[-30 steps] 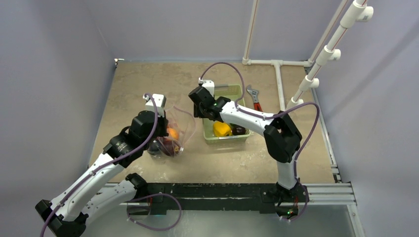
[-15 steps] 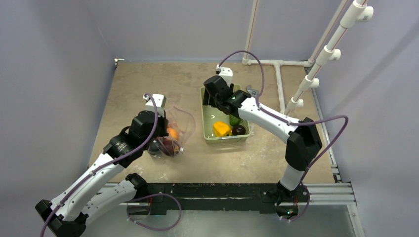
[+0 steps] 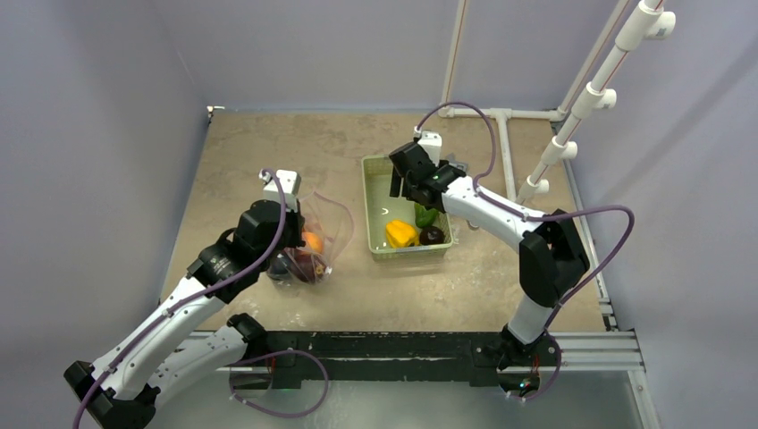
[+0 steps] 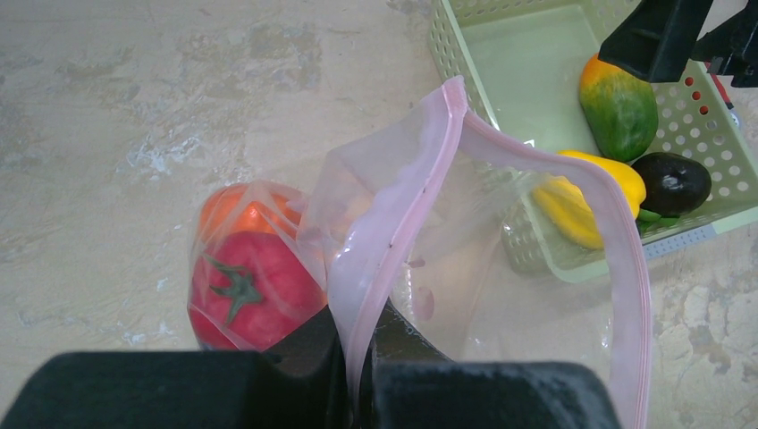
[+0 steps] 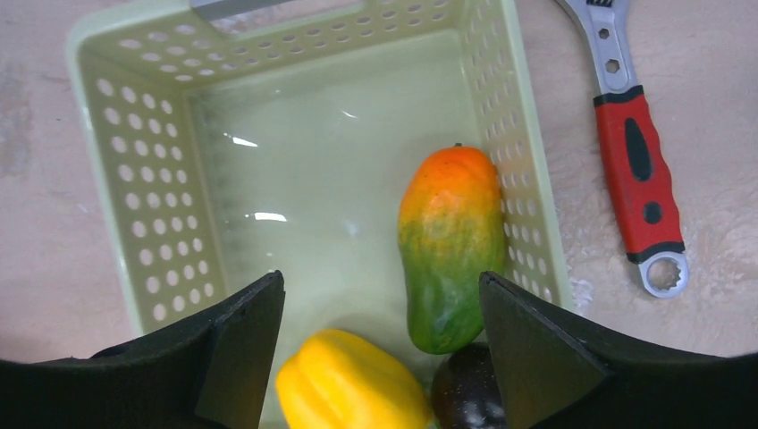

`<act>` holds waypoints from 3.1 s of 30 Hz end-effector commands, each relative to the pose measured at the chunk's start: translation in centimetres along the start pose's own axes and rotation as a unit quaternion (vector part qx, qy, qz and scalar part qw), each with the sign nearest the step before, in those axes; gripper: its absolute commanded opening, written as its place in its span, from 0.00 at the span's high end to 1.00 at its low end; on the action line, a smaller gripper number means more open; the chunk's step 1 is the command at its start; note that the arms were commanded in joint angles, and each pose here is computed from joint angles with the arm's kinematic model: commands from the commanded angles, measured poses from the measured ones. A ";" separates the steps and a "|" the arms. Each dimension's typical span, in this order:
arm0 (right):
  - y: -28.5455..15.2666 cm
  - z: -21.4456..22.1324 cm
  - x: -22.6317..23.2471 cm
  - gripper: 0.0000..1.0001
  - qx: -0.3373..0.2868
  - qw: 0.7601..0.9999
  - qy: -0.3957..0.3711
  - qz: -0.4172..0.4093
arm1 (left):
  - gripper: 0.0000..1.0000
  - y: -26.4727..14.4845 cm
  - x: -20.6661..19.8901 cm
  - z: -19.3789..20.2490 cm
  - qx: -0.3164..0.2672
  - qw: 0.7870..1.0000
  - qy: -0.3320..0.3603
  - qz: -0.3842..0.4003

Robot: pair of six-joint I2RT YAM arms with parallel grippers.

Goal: Place the food in the zip-top bag and seal the zipper

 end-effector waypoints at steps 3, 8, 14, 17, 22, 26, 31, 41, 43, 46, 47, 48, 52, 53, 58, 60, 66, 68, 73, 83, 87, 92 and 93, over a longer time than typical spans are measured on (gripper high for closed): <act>1.0 0.3 -0.7 0.15 -0.003 1.000 -0.003 0.004 | 1.00 0.3 -0.2 -0.2 -0.009 1.000 -0.003 0.004; 2.2 1.1 -1.0 0.13 0.008 1.000 -0.008 0.014 | 1.00 0.2 -0.1 -0.2 -0.010 1.000 -0.004 0.003; 3.4 1.9 -1.3 0.10 0.016 0.999 -0.013 0.028 | 1.00 0.2 -0.1 -0.2 -0.010 1.000 -0.004 0.003; 3.9 2.3 -1.4 0.07 0.022 0.999 -0.017 0.033 | 1.00 0.2 -0.1 -0.2 -0.010 1.000 -0.003 0.003; 4.7 2.9 -1.5 0.04 0.029 0.999 -0.021 0.041 | 1.00 0.2 -0.1 -0.3 -0.011 1.000 -0.003 0.002; 5.4 3.3 -1.3 0.02 0.034 0.998 -0.023 0.039 | 1.00 0.2 -0.1 -0.2 -0.010 1.000 -0.003 0.003; 6.4 3.9 -1.1 0.02 0.042 0.998 -0.028 0.039 | 1.00 0.3 -0.1 -0.2 -0.008 1.000 -0.003 0.002; 7.2 4.5 -0.6 0.16 0.048 0.998 -0.034 0.026 | 1.00 0.3 -0.1 -0.2 -0.007 1.000 -0.002 0.001; 7.1 4.4 -0.6 0.25 0.047 0.998 -0.036 0.024 | 1.00 0.4 -0.1 -0.2 -0.007 1.000 -0.002 0.001; 6.9 4.1 -0.6 0.42 0.045 0.998 -0.035 0.024 | 1.00 0.4 -0.2 -0.2 -0.006 1.000 0.000 0.000; 6.8 3.9 -0.6 0.49 0.043 0.998 -0.035 0.024 | 1.00 0.4 -0.1 -0.1 -0.006 1.000 0.000 0.000; 6.6 3.7 -0.6 0.55 0.041 0.998 -0.033 0.024 | 1.00 0.4 -0.1 -0.2 -0.006 1.000 0.000 0.000; 5.4 2.1 -0.8 0.64 0.023 0.999 -0.023 0.034 | 1.00 0.4 -0.1 -0.2 -0.006 1.000 -0.001 -0.001; 5.0 1.6 -0.8 0.64 0.017 0.999 -0.019 0.034 | 1.00 0.4 -0.1 -0.2 -0.006 1.000 -0.001 -0.001; 2.3 -1.6 -0.5 0.71 -0.020 1.000 0.000 0.002 | 1.00 0.4 -0.1 -0.2 -0.006 1.000 -0.001 -0.001; 0.9 -2.7 -0.3 0.75 -0.031 0.999 0.006 -0.029 | 1.00 0.4 -0.1 -0.1 -0.006 1.000 0.000 -0.001; -4.2 -5.9 0.2 0.76 -0.076 0.990 0.020 -0.117 | 1.00 0.5 -0.2 -0.2 -0.005 1.000 0.000 0.000; -5.9 -6.9 0.2 0.75 -0.094 0.983 0.017 -0.157 | 1.00 0.5 -0.2 -0.2 -0.005 1.000 0.000 0.000; -10.4 -8.0 0.7 0.75 -0.143 0.952 -0.005 -0.270 | 1.00 0.5 -0.2 -0.2 -0.005 1.000 0.001 0.001; -16.3 -6.0 4.5 0.76 -0.166 0.903 -0.069 -0.389 | 1.00 0.5 -0.2 -0.1 -0.004 1.000 0.001 0.001; -17.9 -4.8 6.5 0.76 -0.162 0.884 -0.092 -0.428 | 1.00 0.4 -0.2 -0.2 -0.006 1.000 -0.001 0.001; -19.1 -3.3 8.5 0.76 -0.155 0.866 -0.118 -0.460 | 1.00 0.3 -0.1 -0.2 -0.008 1.000 -0.003 0.000; -19.2 -2.9 8.9 0.76 -0.153 0.864 -0.123 -0.464 | 1.00 0.3 -0.1 -0.2 -0.009 1.000 -0.003 0.000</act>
Point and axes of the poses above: each gripper's point midway between its finger pads, its own y axis out along the fingers, its own x axis along the line the jaws close on, z = x × y, the point moved 10 cm from there along -y, back along the fingers, and after that the axes turned 6 degrees about -y, right-handed, at the moved point
